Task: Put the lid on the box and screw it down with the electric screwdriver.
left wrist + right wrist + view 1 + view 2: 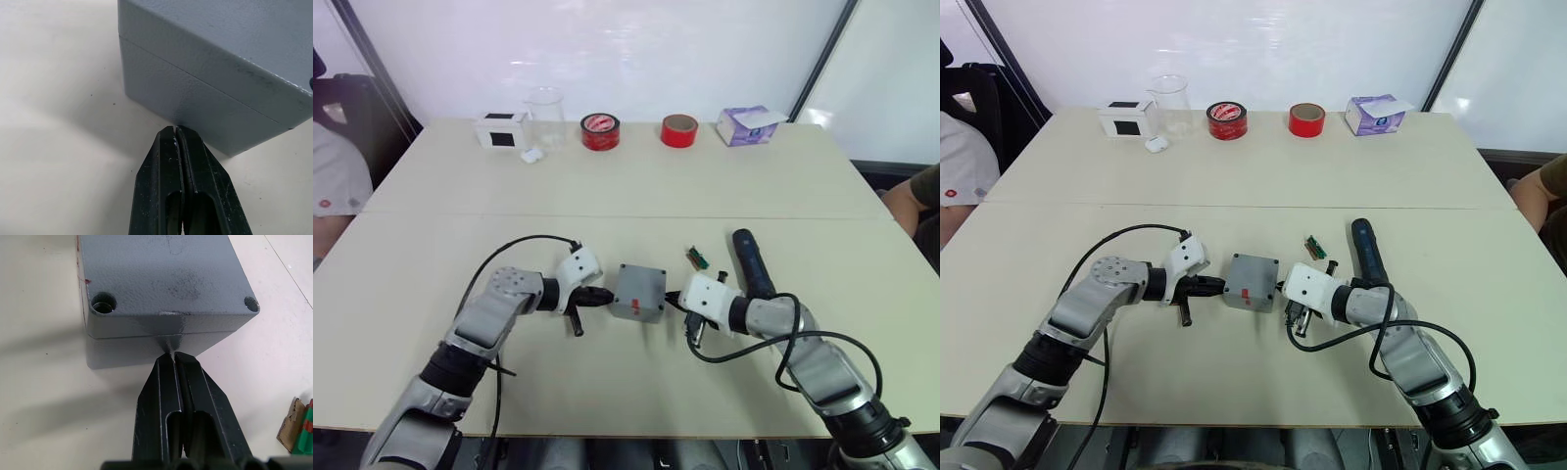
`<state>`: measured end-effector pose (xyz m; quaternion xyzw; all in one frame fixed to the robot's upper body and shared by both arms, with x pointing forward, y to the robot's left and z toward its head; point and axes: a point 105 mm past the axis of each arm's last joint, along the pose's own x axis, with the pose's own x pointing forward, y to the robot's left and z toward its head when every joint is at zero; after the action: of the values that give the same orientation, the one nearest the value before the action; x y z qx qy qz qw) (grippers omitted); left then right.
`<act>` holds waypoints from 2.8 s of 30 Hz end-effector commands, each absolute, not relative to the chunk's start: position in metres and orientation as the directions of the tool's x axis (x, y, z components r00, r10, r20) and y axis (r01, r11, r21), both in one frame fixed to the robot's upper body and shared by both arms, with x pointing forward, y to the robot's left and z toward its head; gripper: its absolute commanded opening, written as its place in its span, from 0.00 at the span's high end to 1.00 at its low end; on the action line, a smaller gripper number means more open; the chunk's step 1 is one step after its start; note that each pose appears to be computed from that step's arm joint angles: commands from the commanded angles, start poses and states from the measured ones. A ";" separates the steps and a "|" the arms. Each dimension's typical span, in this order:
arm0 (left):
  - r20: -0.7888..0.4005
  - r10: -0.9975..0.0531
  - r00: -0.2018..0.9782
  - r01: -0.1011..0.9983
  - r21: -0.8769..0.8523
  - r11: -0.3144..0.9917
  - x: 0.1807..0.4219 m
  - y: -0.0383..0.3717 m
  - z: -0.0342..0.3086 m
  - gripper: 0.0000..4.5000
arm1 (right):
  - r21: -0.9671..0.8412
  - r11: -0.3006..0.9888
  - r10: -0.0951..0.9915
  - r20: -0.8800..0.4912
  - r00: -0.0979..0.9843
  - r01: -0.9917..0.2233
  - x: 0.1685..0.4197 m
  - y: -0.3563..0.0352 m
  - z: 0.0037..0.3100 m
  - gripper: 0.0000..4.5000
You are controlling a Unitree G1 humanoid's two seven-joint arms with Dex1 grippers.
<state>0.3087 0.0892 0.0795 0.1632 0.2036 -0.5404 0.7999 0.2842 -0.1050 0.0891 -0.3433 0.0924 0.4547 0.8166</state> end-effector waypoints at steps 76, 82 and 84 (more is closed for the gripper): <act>-0.386 -0.922 0.031 0.993 0.118 -0.016 0.273 0.089 0.187 1.00 | -0.146 0.834 0.482 -0.276 0.832 -0.532 0.252 -0.172 0.141 0.11; -0.408 -0.913 0.023 0.992 0.125 -0.031 0.266 0.090 0.184 1.00 | -0.160 0.830 0.462 -0.340 0.819 -0.535 0.246 -0.174 0.130 0.21; -0.410 -0.912 0.026 0.992 0.126 -0.028 0.265 0.090 0.183 1.00 | -0.161 0.831 0.453 -0.357 0.817 -0.532 0.246 -0.175 0.125 0.34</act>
<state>0.2685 0.0917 0.1779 0.1829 0.1179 -0.6866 0.6937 0.2466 -0.1760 0.1195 -0.1145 0.1676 0.2606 0.9439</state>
